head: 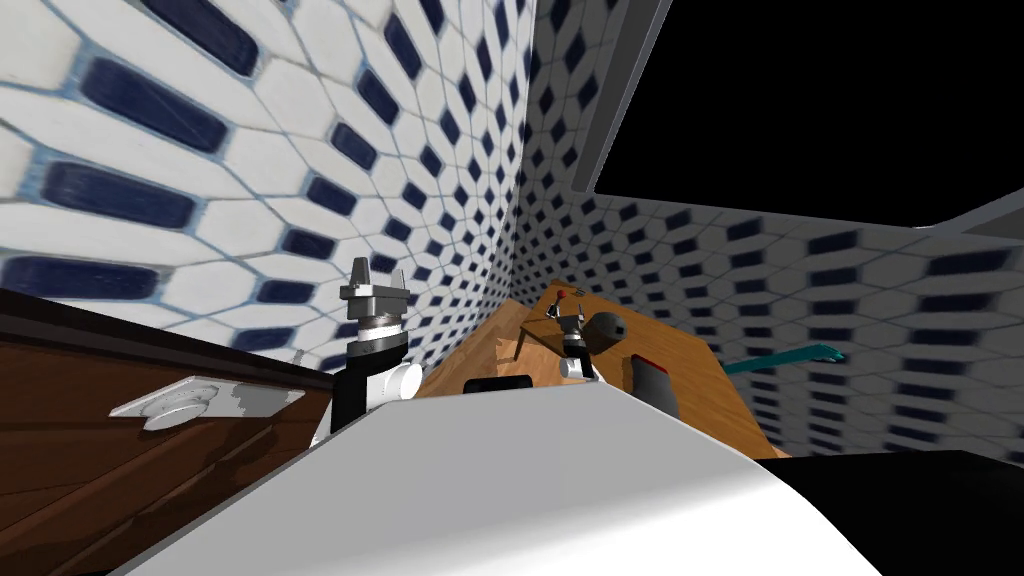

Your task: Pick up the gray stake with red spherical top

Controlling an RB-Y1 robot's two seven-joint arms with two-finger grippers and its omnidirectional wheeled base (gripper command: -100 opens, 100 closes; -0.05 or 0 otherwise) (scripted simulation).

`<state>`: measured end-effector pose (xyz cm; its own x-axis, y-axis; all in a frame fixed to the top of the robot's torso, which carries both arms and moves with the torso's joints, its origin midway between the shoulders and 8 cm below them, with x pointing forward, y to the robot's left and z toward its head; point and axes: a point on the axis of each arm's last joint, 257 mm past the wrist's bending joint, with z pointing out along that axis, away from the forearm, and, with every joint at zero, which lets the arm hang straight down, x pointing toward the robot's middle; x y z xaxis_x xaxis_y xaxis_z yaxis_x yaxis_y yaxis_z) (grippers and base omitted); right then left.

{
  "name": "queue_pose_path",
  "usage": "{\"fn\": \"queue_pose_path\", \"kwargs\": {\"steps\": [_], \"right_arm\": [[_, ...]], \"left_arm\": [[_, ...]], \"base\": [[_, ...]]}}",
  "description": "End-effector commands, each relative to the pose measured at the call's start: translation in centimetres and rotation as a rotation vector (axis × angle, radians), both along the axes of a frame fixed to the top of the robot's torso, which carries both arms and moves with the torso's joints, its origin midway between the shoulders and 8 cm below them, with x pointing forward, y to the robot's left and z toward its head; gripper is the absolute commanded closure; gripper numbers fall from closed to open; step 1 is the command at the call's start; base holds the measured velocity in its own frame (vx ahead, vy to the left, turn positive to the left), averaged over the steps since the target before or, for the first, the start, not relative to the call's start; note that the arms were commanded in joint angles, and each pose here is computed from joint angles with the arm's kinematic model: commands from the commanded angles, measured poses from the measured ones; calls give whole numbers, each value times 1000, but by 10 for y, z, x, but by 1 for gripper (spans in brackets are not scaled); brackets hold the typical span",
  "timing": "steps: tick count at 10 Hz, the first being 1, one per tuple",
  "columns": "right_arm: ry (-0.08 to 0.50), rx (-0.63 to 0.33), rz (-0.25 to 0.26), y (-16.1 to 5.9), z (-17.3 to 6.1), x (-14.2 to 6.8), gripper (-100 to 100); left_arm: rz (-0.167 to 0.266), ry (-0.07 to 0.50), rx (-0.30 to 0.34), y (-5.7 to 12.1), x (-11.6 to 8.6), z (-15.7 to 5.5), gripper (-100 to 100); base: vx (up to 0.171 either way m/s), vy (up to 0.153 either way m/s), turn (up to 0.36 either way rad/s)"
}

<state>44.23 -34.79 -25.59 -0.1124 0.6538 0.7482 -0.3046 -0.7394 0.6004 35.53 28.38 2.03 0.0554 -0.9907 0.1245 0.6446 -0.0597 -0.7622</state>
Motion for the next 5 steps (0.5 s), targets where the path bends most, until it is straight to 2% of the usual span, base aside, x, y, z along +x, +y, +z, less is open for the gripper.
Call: {"fn": "queue_pose_path", "kwargs": {"steps": [1,2,3,4,5], "right_arm": [[5,61,3,-5,-11,1,-100],[26,74,1,-7,-21,-1,-100],[10,117,5,-9,-21,3,-100],[35,135,1,-13,-34,0,-100],[26,175,2,-16,-36,2,-100]], "left_arm": [[0,0,0,0,0,0,0],[0,0,0,0,0,0,0],[0,0,0,0,0,0,0],[0,0,0,0,0,0,0],[0,0,0,0,0,0,0]], "base": [[-36,-14,159],[-26,-24,123],[-28,-32,169],[-21,-31,105],[-25,-26,149]]}}
